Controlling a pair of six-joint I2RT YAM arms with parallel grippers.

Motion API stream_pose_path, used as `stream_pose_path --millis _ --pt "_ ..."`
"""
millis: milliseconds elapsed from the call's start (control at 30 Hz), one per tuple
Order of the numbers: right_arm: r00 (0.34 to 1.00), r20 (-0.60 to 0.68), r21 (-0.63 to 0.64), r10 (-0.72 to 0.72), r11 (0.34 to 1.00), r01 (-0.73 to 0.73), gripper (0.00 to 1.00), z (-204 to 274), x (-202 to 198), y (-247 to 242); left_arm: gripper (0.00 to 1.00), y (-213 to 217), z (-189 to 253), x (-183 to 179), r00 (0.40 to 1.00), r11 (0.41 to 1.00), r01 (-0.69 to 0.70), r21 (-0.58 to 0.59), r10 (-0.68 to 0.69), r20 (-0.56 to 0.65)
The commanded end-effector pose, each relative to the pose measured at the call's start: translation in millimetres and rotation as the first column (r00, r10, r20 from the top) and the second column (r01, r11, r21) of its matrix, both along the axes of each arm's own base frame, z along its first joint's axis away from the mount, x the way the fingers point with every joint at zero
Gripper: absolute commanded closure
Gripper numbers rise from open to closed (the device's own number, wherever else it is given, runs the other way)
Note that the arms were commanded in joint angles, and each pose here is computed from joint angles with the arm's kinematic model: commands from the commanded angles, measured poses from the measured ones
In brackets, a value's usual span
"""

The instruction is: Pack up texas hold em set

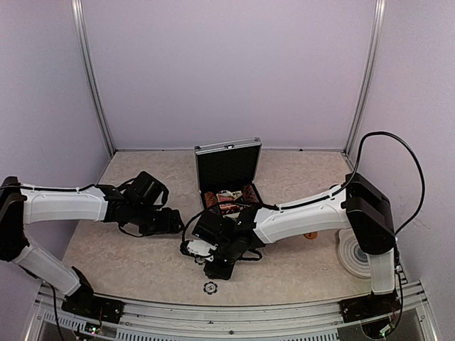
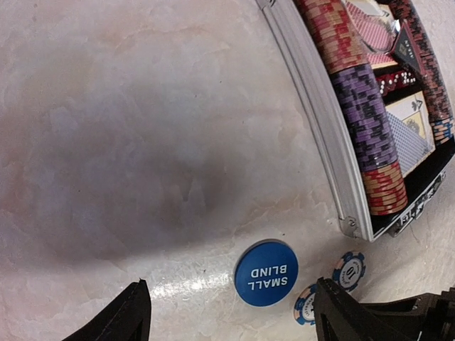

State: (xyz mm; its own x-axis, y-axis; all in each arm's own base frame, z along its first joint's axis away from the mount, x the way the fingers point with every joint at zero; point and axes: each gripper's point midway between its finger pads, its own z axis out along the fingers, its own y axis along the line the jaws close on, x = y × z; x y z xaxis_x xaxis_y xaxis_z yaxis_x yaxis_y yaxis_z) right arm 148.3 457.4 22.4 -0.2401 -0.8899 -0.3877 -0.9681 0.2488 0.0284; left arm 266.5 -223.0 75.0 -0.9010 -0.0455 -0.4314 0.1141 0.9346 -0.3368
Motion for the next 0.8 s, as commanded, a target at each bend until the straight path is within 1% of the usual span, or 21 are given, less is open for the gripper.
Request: stream_pose_path --millis 0,133,400,767 --pt "0.997 -0.025 -0.084 0.075 0.993 -0.077 0.63 -26.1 -22.2 -3.6 0.23 -6.2 -7.3 -0.2 1.0 1.0 0.002 -0.023 -0.002 -0.013" --pt "0.997 -0.001 -0.083 0.078 0.993 -0.078 0.62 -19.8 -19.4 -5.5 0.23 -5.8 8.7 5.1 0.999 1.0 0.005 -0.029 -0.004 0.034" --pt "0.998 0.025 -0.059 0.065 0.996 -0.064 0.63 -9.1 -15.1 -2.5 0.22 3.7 10.5 4.1 0.999 1.0 -0.007 0.004 0.007 0.045" --pt "0.995 0.082 -0.031 0.05 0.998 -0.048 0.63 11.2 -5.3 0.5 0.22 7.3 33.6 3.8 0.994 1.0 -0.002 -0.017 0.004 0.105"
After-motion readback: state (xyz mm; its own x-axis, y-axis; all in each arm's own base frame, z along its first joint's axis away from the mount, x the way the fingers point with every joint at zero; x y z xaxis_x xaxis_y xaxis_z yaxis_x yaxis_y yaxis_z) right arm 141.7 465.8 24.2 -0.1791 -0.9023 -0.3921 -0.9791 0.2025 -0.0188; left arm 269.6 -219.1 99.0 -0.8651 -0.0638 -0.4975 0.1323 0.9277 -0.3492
